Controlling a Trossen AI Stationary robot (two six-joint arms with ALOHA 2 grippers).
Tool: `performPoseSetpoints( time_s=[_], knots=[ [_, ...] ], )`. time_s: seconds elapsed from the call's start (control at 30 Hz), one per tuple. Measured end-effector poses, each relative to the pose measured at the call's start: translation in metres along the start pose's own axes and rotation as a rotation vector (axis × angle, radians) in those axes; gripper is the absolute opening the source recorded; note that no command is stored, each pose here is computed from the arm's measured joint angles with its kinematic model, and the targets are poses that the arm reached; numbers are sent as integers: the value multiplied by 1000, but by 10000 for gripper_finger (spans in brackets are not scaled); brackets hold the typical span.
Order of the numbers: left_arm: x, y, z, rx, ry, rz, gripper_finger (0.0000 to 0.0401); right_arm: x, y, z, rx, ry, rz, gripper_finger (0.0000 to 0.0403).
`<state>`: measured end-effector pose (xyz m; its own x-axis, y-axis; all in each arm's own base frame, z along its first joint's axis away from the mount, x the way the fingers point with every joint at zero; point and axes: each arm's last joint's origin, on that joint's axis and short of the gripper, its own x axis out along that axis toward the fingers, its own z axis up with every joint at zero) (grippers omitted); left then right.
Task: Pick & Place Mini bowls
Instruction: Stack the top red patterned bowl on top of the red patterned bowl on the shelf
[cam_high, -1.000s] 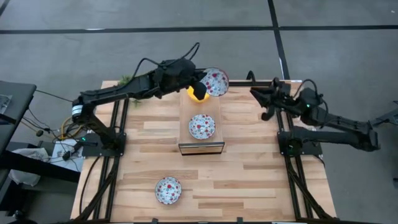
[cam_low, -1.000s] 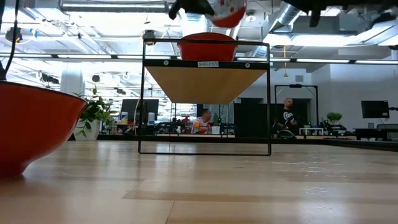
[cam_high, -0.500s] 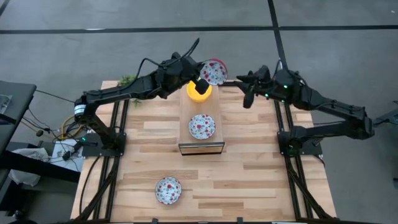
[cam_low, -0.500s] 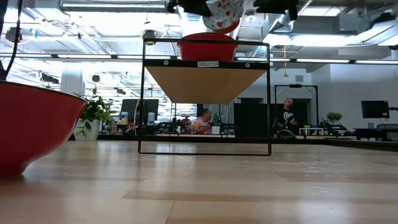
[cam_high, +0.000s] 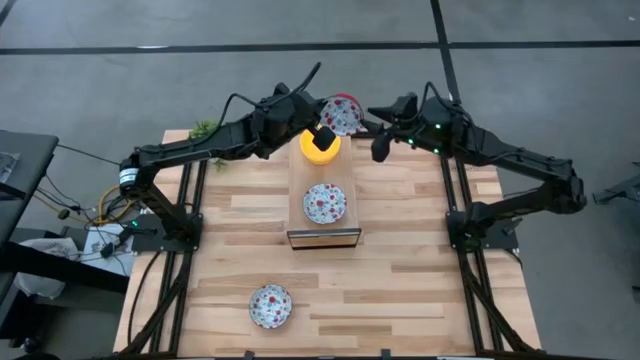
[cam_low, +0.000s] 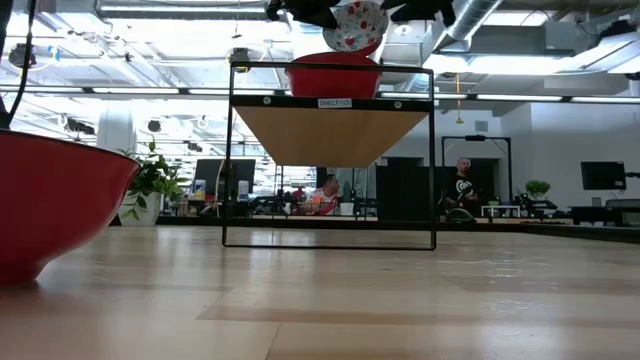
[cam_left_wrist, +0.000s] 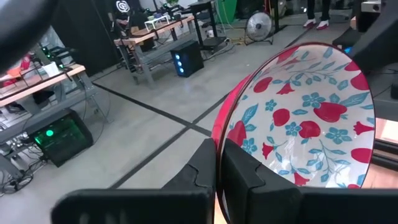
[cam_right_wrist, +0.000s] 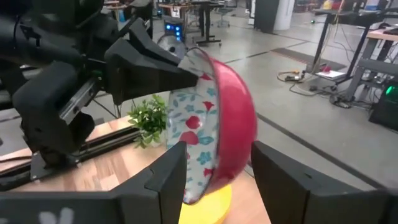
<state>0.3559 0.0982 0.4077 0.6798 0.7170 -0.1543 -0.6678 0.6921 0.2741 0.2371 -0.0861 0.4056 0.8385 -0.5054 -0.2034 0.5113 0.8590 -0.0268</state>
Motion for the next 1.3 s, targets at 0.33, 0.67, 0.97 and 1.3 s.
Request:
performPoseSetpoints(
  time_s=[0.33,0.67,0.97,1.3],
  knots=[
    [0,0,0,2,3,-2,8,13,1,-1,-9,18,-87,151],
    [0,0,0,1,2,-5,8,14,1,-1,-25,22,-95,85],
    [0,-1,1,-10,-12,-21,8,15,1,-2,-25,25,-102,38],
    [-1,-2,1,-31,-19,-40,8,15,1,-2,-23,20,-109,2]
  ],
)
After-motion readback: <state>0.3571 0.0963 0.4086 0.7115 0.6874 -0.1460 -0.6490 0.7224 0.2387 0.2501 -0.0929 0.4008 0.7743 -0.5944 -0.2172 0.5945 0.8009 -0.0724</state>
